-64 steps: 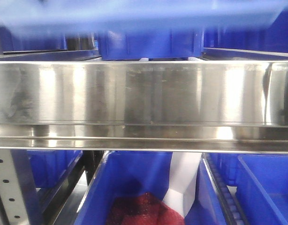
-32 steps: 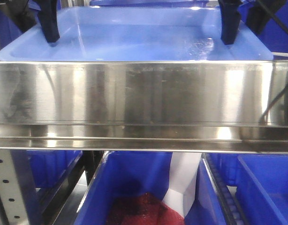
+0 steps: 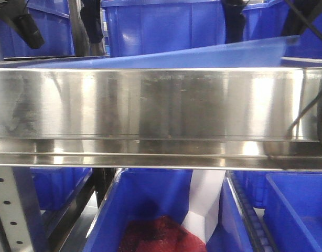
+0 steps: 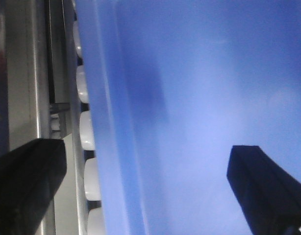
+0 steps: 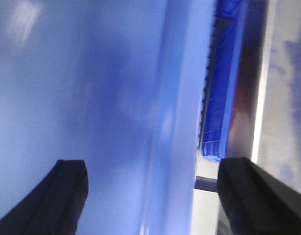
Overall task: Grab blue tray and place on right shelf
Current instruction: 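Push the tray forward and lower it onto the shelf rollers, then open both grippers to release the tray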
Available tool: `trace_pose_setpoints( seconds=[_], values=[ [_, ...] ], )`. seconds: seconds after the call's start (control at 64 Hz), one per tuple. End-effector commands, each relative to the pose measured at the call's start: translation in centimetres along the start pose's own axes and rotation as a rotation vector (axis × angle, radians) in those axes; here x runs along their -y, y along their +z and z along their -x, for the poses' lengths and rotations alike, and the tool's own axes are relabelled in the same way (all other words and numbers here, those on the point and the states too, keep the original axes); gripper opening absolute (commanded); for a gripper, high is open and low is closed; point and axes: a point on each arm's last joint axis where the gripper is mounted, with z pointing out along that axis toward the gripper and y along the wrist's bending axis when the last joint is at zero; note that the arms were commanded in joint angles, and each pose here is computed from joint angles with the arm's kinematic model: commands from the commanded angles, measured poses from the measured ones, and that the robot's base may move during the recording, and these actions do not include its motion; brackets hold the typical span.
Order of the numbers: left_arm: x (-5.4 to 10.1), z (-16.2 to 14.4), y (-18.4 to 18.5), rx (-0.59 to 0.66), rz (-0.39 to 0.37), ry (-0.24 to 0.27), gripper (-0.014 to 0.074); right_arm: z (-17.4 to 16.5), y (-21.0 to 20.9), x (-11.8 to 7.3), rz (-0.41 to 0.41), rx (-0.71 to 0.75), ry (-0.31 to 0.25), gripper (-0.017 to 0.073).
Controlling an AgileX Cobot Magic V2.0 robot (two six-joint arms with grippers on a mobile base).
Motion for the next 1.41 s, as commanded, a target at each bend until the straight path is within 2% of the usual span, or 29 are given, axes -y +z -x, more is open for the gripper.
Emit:
trace_pose_setpoints(
  seconds=[0.0,0.094,0.172,0.25,0.328,0.484,0.547,0.672,0.812,0.938,1.031,1.234,1.391],
  values=[
    [0.5,0.3,-3.2,0.092,-0.032,0.007,0.0576,0.9,-4.0,0.5,0.032,0.147,0.007,0.0632],
    [0.5,0.1,-4.1,0.104,-0.036,0.014,0.0576,0.7,-5.3,0.7,0.042,0.176,0.011,0.0628],
    [0.7,-0.1,-5.7,0.149,-0.047,0.032,0.0566,0.4,-6.9,0.9,0.056,0.211,0.014,0.0588],
    [1.0,-0.7,-8.3,0.222,-0.064,0.051,0.0511,-0.2,-8.9,1.4,0.072,0.26,0.02,0.0483],
    [1.4,-1.8,-11.1,0.305,-0.093,0.071,0.0432,-1.0,-10.6,1.9,0.084,0.302,0.013,0.0329],
    [1.7,-5.8,-16.0,0.434,-0.151,0.135,0.0208,-4.0,-14.0,3.2,0.112,0.403,0.002,0.0054],
    [1.6,-7.9,-16.9,0.471,-0.176,0.151,0.0125,-5.5,-15.1,3.8,0.121,0.447,-0.021,0.0056],
    [0.4,-12.8,-18.8,0.591,-0.227,0.169,-0.0051,-9.1,-16.9,5.1,0.138,0.553,-0.073,0.0056],
    [-1.6,-18.0,-18.2,0.708,-0.253,0.165,-0.0048,-13.2,-17.3,6.4,0.159,0.647,-0.095,0.0056],
    [-3.5,-22.7,-17.2,0.814,-0.265,0.169,-0.0048,-17.3,-16.5,7.4,0.163,0.755,-0.164,0.0056],
    [-4.5,-25.3,-15.9,0.874,-0.281,0.166,-0.0048,-20.1,-15.5,8.0,0.179,0.847,-0.184,0.0056],
    [-6.0,-28.7,-14.2,1.006,-0.253,0.204,-0.0048,-24.8,-12.7,8.8,0.228,1.039,-0.189,0.0056],
    [-6.2,-29.3,-14.3,1.038,-0.253,0.207,-0.0048,-25.9,-11.6,8.8,0.252,1.118,-0.191,0.0056]
  ],
)
